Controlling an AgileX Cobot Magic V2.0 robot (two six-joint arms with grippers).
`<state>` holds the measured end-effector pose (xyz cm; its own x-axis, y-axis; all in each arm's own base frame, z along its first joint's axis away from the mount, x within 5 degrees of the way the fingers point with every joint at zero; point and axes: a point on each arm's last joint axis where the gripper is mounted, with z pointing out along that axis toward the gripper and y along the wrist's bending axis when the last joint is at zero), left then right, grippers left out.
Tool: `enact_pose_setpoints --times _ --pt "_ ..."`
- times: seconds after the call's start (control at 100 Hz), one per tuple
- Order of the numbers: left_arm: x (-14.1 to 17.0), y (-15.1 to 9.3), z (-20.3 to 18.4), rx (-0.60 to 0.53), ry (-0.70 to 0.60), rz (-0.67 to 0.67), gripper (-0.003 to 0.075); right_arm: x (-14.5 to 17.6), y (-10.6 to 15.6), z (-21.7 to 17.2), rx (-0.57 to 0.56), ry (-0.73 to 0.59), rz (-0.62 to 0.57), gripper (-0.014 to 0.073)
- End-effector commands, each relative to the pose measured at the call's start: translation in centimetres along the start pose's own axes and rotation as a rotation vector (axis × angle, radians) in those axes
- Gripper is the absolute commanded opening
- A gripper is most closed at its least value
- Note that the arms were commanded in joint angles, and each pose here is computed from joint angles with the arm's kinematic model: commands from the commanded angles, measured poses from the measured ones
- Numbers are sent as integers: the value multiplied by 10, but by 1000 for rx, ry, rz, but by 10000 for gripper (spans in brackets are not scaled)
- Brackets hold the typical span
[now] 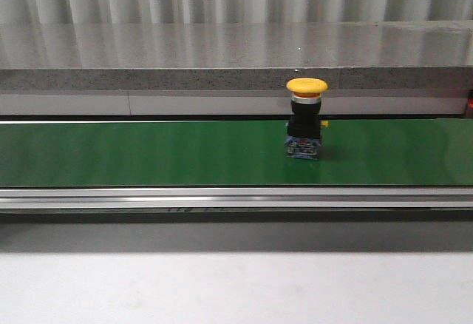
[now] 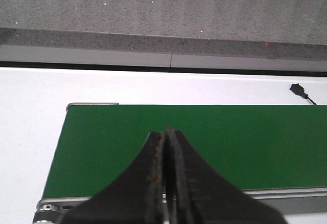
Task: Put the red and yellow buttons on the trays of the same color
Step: 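Carry the red button into the red tray and open the right gripper, then reach the right gripper down to the yellow button and grasp it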
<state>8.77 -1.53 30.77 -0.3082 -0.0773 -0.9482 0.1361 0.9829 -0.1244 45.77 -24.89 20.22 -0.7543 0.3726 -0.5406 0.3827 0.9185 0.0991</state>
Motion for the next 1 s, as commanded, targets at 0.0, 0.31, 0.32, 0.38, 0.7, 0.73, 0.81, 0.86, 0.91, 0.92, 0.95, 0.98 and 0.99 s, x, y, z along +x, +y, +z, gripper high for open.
enact_pose_setpoints --times 0.0,0.31,0.32,0.38,0.7,0.73,0.81,0.86,0.91,0.92,0.95,0.98,0.99 --pt "-14 -1 -3 3 -97 -6 -20 -25 3 -41 6 -142 -5 137" --pt "-14 -1 -3 3 -97 -6 -20 -25 3 -43 5 -139 -6 542" --pt "-14 -1 -3 3 -97 -6 -20 -25 3 -44 5 -140 -7 546" --pt "-14 -1 -3 3 -97 -6 -20 -27 4 -48 6 -148 -8 545" --pt "-14 -1 -3 3 -97 -6 -20 -44 17 -119 12 -271 -76 545" --pt "-14 -1 -3 3 -97 -6 -20 -46 21 -130 13 -289 -104 545" --pt "-14 -1 -3 3 -97 -6 -20 -48 29 -151 14 -326 -152 545" --pt "-14 -1 -3 3 -97 -6 -20 -49 35 -165 12 -348 -166 545" --pt "-14 -1 -3 3 -97 -6 -20 -49 42 -179 4 -362 -177 545" --pt "-14 -1 -3 3 -97 -6 -20 -49 43 -183 3 -366 -179 545" --pt "-14 -1 -3 3 -97 -6 -20 -48 48 -190 -4 -367 -188 545" --pt "-14 -1 -3 3 -97 -6 -20 -47 52 -197 -13 -361 -196 545" --pt "-14 -1 -3 3 -97 -6 -20 -47 54 -201 -17 -363 -198 545"
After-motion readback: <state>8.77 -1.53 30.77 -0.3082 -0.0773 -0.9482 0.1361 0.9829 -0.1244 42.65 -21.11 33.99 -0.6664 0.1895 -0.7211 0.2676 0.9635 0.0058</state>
